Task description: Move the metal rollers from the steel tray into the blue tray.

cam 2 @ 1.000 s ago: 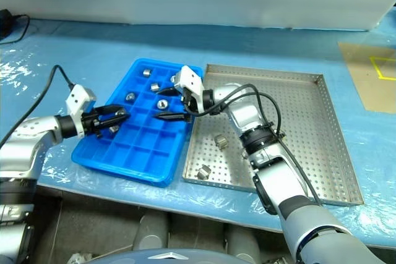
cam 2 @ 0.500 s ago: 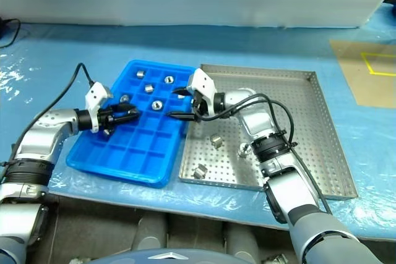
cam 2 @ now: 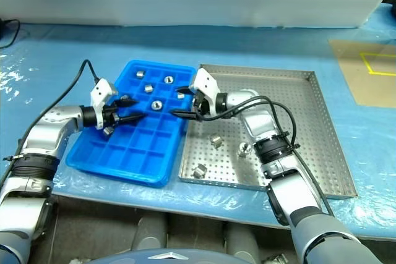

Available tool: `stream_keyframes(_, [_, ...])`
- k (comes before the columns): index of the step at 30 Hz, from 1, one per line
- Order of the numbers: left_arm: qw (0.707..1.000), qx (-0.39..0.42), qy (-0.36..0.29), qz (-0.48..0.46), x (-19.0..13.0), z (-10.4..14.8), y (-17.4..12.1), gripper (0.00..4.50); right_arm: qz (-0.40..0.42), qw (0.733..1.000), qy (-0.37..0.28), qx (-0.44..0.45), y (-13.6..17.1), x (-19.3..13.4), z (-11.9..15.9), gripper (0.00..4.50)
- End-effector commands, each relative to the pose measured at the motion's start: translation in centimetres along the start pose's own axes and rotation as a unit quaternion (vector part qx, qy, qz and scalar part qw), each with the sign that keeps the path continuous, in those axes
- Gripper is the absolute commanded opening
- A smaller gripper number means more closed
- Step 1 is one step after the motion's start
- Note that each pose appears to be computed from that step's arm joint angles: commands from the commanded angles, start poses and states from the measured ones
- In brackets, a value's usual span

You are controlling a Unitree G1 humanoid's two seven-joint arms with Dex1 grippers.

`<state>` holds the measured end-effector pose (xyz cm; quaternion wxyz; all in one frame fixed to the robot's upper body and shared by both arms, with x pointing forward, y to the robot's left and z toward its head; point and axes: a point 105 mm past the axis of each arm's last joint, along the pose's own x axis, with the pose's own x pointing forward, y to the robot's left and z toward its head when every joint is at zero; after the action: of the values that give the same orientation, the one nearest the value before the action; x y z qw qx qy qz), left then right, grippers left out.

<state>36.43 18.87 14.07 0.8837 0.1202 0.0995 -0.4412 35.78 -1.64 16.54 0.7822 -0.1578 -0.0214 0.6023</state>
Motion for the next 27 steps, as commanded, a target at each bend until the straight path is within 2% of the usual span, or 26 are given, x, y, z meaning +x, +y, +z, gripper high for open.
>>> stream_keyframes(1, [0.998,0.038,-0.056,-0.015,0.0,4.6,0.0,3.37,-0.027,0.999,-0.017,-0.020,-0.9,-1.1,1.4,3.77])
stream_keyframes(7, [0.994,0.068,-0.063,-0.054,1.6,6.9,0.4,3.37,-0.094,0.995,-0.002,-0.024,-2.7,-4.6,1.1,3.77])
stream_keyframes(11, [0.987,0.085,-0.066,-0.119,4.8,7.7,-1.3,3.37,-0.168,0.986,0.005,-0.020,-3.9,-7.9,1.1,3.77])
stream_keyframes(15, [0.975,0.097,-0.047,-0.195,7.4,7.0,-3.7,3.37,-0.225,0.974,0.021,-0.011,-3.6,-11.0,0.5,3.77])
stream_keyframes(19, [0.957,0.109,-0.028,-0.269,8.6,6.4,-5.8,3.37,-0.265,0.964,0.037,0.001,-2.6,-13.0,-0.2,3.77])
stream_keyframes(27, [0.920,0.193,0.010,-0.340,10.7,6.0,-7.8,3.37,-0.322,0.946,0.041,0.012,-1.3,-14.6,-0.2,3.77])
